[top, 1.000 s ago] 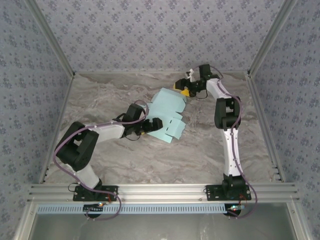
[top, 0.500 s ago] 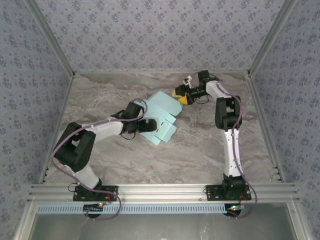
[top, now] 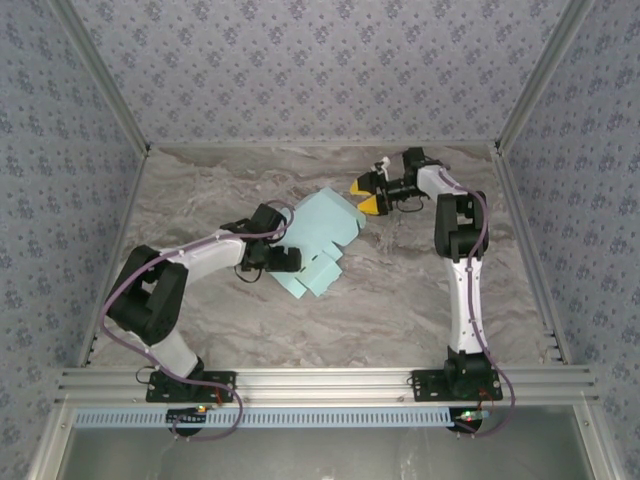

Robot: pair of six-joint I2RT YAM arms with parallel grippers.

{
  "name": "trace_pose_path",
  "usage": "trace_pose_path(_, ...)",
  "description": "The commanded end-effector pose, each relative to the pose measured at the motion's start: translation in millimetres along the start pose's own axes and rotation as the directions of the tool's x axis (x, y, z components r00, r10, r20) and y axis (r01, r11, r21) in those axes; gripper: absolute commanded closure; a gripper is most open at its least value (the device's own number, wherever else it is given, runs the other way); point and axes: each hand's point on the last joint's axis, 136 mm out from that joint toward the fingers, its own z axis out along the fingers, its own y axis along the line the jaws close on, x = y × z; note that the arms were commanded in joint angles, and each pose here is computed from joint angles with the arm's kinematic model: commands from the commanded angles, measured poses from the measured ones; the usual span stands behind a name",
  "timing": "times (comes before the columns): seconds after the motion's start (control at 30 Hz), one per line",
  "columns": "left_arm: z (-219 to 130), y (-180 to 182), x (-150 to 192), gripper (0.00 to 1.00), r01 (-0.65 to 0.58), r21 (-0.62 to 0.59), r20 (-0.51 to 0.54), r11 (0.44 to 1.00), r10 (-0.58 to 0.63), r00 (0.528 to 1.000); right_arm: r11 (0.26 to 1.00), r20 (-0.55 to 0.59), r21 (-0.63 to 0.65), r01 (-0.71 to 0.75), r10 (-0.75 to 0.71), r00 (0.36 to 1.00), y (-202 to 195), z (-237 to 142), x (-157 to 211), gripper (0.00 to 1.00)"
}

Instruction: Fold the paper box

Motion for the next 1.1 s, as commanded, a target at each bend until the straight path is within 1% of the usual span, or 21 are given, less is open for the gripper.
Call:
trace_pose_path(0.0,0,7,-2,0.01,-0.019,-0.046,-0.011,0.999,0.018,1.000,0.999,-0.043,-0.012,-0.045,0.045,0.998,10,11,14,0.10)
trace_pose_path(0.1,2,12,-2,0.01,-0.020,-0.076,-0.002,0.997,0.020,1.000,0.998,-0.053,0.005,-0.068,0.068,0.996,8,11,20,0.11)
trace_pose_path(0.2,2,28,-1,0.01,-0.034,-0.167,-0.013,0.985,0.032,0.999,0.994,-0.048,0.060,-0.089,0.092,0.995,5,6,25,0.12)
trace_pose_path(0.23,2,34,0,0.01,-0.030,-0.203,-0.019,0.979,0.027,0.999,0.988,-0.041,0.112,-0.102,0.107,0.993,-1,4,26,0.12)
trace_pose_path(0.27,3,39,1,0.00,-0.012,-0.208,-0.027,0.978,0.006,1.000,0.977,-0.031,0.178,-0.118,0.125,0.992,-8,1,27,0.12)
trace_pose_path(0.37,9,45,7,0.01,0.085,-0.151,-0.047,0.985,-0.093,0.995,0.927,-0.016,0.341,-0.157,0.173,0.985,-27,-3,35,0.12)
trace_pose_path(0.53,8,51,6,0.01,0.083,-0.177,-0.046,0.981,-0.092,0.995,0.812,-0.009,0.563,-0.155,0.194,0.981,-48,-2,48,0.12)
trace_pose_path(0.57,9,52,6,0.01,0.075,-0.186,-0.050,0.980,-0.086,0.995,0.797,-0.004,0.582,-0.160,0.200,0.980,-51,1,49,0.12)
trace_pose_path(0.67,12,53,7,0.01,0.060,-0.188,-0.063,0.980,-0.073,0.995,0.818,-0.011,0.547,-0.176,0.218,0.976,-47,15,50,0.12)
trace_pose_path(0.8,16,53,9,0.01,0.057,-0.185,-0.068,0.981,-0.070,0.995,0.854,-0.054,0.495,-0.158,0.212,0.976,-37,35,50,0.12)
trace_pose_path(1.07,18,53,11,0.01,0.051,-0.181,-0.068,0.982,-0.065,0.996,0.920,-0.101,0.371,-0.123,0.171,0.980,-17,48,42,0.13)
